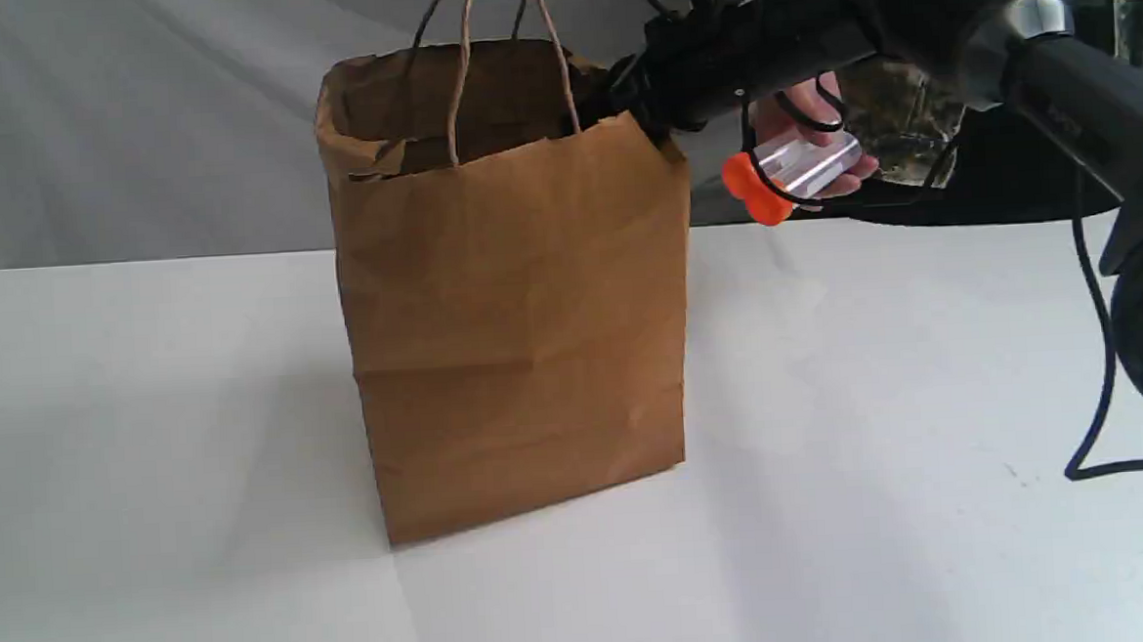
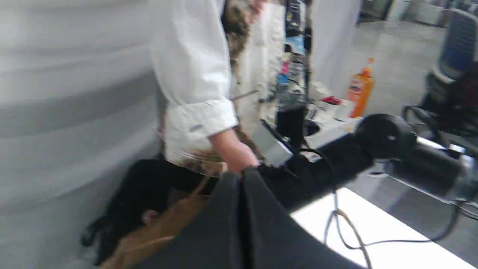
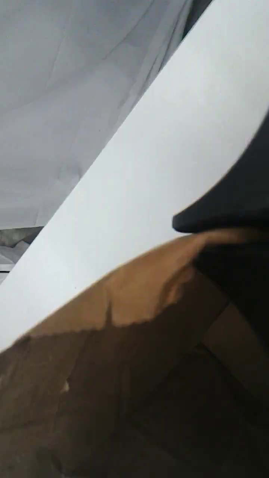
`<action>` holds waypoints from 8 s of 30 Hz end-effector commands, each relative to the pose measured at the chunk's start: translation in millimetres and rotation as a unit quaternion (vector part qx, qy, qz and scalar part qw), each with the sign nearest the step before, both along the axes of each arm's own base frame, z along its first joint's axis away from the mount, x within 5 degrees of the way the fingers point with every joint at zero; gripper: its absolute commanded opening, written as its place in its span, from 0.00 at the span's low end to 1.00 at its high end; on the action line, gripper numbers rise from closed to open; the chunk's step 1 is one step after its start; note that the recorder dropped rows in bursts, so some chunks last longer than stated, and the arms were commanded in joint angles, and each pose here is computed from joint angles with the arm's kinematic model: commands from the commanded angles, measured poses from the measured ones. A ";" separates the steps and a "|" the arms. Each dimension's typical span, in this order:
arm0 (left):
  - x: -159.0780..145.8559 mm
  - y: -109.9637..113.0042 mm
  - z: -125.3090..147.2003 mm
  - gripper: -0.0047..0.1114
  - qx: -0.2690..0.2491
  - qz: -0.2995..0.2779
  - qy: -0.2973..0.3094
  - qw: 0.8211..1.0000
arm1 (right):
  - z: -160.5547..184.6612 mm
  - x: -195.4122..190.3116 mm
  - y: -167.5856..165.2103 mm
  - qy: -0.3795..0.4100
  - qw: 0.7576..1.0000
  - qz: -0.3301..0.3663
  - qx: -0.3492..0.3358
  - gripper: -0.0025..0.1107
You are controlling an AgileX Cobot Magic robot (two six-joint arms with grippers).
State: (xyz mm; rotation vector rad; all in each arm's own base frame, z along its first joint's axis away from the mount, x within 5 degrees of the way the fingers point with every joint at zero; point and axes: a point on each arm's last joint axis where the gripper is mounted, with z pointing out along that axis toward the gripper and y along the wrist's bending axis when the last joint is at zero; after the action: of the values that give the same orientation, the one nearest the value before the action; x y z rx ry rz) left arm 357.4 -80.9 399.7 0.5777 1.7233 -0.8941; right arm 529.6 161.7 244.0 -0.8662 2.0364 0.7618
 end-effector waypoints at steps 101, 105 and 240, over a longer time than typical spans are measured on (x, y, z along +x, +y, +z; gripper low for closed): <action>-21.2 -93.8 -8.7 0.04 0.224 0.026 -0.065 0.972 | -3.8 -17.1 18.0 0.058 0.997 0.052 -0.018 0.02; -22.3 -93.1 19.6 0.04 0.216 0.032 -0.096 0.971 | -8.1 -18.8 15.1 0.104 0.994 0.028 -0.030 0.02; -170.8 -13.6 72.6 0.82 0.207 0.133 -0.212 0.946 | 234.2 -164.2 -71.1 -0.066 0.957 -0.221 -0.179 0.55</action>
State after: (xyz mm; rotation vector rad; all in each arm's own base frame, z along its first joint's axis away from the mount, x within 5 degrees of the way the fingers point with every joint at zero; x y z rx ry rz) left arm 199.5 -102.9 468.8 0.7883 1.5983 -0.2019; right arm 376.3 95.3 469.8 -0.6102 2.1853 0.1055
